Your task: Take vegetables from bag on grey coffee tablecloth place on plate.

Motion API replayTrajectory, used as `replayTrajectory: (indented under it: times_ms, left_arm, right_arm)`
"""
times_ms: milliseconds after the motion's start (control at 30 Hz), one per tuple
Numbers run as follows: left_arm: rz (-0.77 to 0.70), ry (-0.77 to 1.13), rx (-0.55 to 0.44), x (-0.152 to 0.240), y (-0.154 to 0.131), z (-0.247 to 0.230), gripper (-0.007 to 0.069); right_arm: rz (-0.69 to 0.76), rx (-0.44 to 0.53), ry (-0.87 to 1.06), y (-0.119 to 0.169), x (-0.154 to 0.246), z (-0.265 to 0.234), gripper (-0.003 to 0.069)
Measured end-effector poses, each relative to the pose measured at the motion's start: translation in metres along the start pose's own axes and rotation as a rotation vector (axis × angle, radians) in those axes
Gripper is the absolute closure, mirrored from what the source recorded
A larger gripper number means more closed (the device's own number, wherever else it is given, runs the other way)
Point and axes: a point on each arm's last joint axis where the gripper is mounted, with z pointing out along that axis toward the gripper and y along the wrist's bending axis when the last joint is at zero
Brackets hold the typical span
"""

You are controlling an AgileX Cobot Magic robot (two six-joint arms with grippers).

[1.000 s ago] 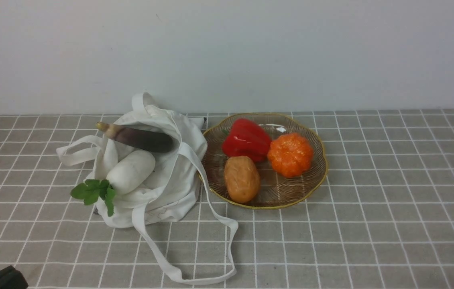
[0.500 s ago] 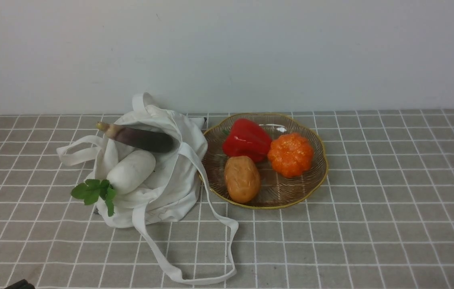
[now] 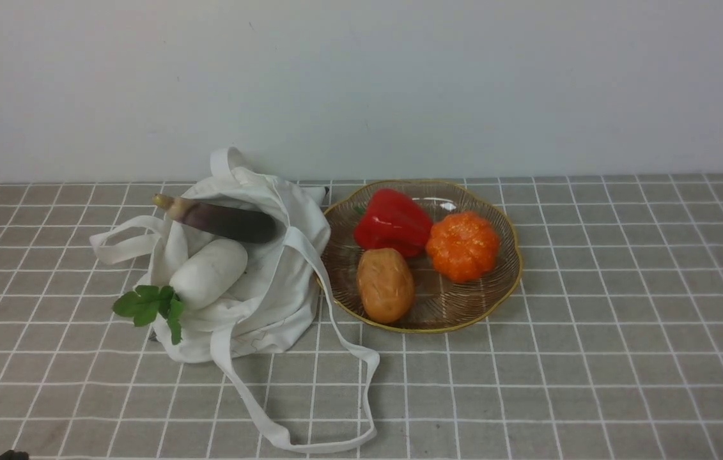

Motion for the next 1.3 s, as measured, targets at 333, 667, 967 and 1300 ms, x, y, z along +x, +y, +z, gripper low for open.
replayTrajectory:
  times_ms: [333,667,967,1300]
  left_arm:
    - [-0.017,0.015,-0.184,0.0092,0.0106,0.0031,0.0630]
    - [0.000,0.014,-0.131,0.0091,0.0078,0.0036,0.0630]
    - [0.002,0.014,-0.122,0.0091,0.0073,0.0037,0.0630]
    - [0.002,0.014,-0.122,0.0091,0.0073,0.0037,0.0630]
  right_arm:
    - [0.000,0.000,0.000,0.0000,0.0000,0.0000,0.0674]
    - [0.000,0.000,0.000,0.0000,0.0000,0.0000,0.0674]
    - [0.000,0.000,0.000,0.0000,0.0000,0.0000,0.0674]
    - [0.000,0.000,0.000,0.0000,0.0000,0.0000,0.0674]
